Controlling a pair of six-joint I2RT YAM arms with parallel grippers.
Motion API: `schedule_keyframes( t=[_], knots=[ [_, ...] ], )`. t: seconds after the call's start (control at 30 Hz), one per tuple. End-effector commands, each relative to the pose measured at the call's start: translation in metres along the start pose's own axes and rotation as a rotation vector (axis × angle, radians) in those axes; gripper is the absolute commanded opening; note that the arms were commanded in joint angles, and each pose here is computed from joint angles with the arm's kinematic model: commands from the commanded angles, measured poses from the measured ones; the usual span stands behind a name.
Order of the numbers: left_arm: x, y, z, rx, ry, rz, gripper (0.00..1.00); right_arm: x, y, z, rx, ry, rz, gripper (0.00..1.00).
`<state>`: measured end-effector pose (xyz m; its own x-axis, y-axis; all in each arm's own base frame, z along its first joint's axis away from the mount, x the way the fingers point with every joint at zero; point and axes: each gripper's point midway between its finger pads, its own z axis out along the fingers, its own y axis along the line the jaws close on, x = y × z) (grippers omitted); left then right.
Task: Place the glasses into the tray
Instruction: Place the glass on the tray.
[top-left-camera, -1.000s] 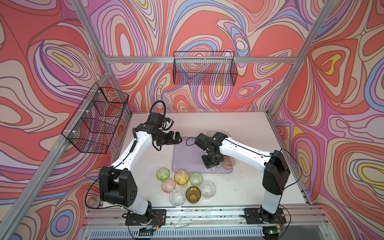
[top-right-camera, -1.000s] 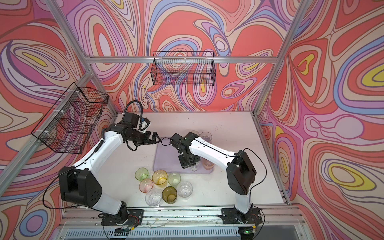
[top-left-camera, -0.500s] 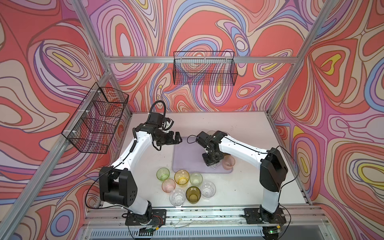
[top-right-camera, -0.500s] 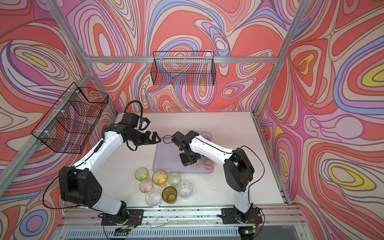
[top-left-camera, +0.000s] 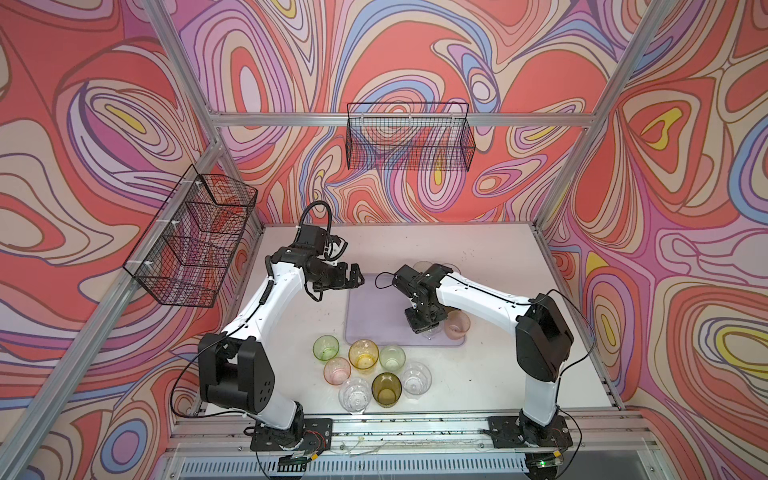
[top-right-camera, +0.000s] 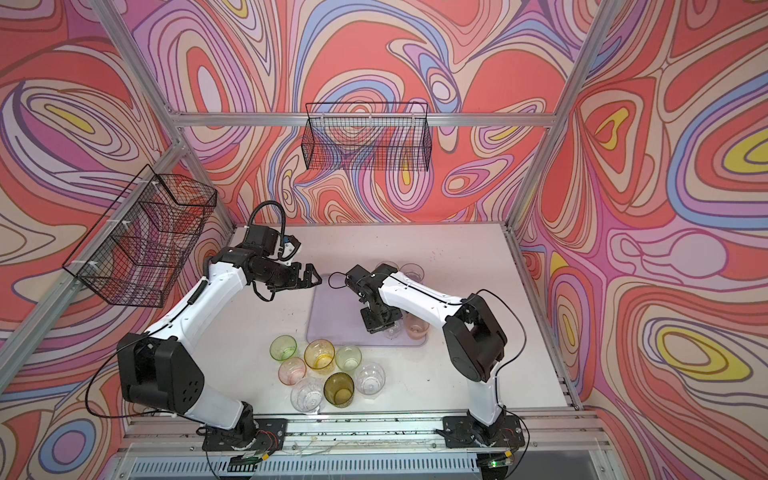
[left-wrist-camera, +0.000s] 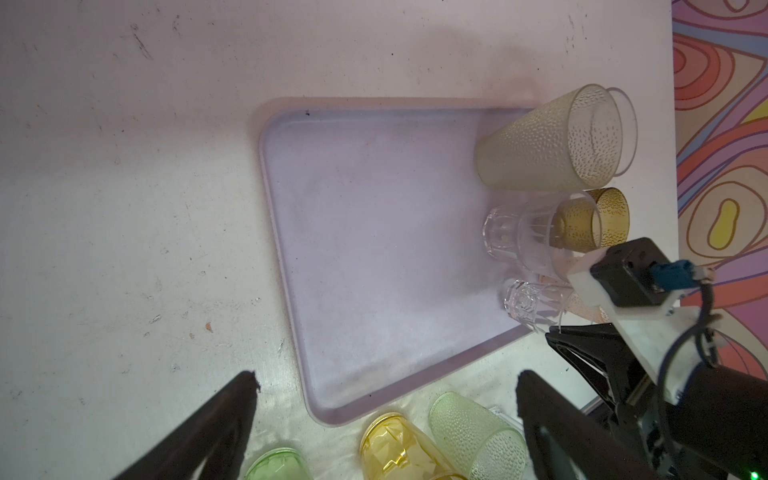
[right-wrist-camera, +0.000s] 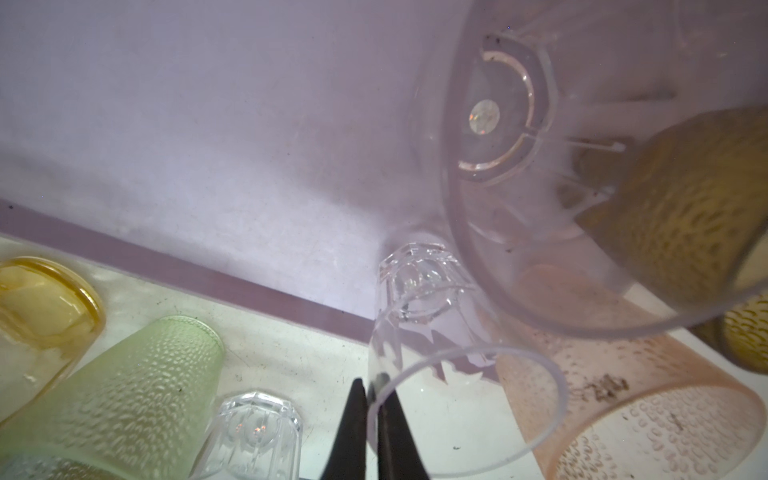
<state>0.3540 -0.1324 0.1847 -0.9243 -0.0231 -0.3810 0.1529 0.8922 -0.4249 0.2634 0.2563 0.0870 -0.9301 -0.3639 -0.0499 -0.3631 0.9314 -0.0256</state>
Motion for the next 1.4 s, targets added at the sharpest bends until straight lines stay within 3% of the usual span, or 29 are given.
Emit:
schedule_keyframes(
  t=[0.0, 0.5, 1.0, 1.37],
  knots=[
    [-0.001, -0.004, -0.004, 0.002, 0.001, 0.024, 1.0, 0.001, -0.003, 0.009, 0.015, 0.012, -0.004, 0.0],
    [-0.001, -0.005, -0.004, 0.004, 0.001, 0.025, 1.0, 0.003, -0.004, 0.013, 0.014, 0.017, -0.003, 0.04],
    [-0.001, -0.005, -0.005, 0.004, -0.002, 0.027, 1.0, -0.011, -0.003, -0.019, -0.004, -0.081, -0.018, 0.28],
    [-0.001, -0.005, -0.006, 0.003, -0.005, 0.03, 1.0, -0.016, -0.006, -0.045, -0.002, -0.137, -0.026, 0.38]
  ],
)
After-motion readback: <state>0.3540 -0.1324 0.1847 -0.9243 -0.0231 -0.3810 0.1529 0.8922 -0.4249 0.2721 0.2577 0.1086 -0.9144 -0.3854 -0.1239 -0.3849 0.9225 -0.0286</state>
